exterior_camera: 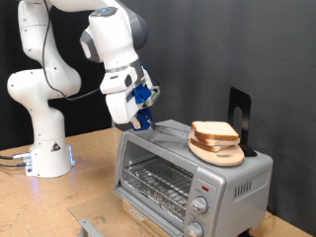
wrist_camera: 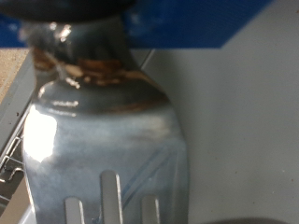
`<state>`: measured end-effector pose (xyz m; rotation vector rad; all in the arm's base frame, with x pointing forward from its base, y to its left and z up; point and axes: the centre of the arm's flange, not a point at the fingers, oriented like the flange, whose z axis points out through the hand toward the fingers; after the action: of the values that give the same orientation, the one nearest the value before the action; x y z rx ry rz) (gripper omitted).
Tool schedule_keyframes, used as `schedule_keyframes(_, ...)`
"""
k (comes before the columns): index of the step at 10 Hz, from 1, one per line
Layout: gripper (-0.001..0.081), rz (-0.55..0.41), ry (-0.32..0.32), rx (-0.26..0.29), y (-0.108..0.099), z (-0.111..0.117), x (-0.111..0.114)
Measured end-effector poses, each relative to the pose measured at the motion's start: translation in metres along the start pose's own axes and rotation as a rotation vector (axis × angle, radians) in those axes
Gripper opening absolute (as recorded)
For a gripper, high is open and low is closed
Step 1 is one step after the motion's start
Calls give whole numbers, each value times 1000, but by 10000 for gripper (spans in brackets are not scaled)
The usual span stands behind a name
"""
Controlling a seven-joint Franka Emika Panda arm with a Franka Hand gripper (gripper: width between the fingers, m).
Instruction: Make a piece of toast with the oven
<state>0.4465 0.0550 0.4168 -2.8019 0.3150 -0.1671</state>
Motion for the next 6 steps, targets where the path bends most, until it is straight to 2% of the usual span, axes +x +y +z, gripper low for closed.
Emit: schedule_keyframes(6, 391, 8, 15, 14, -3, -3, 5)
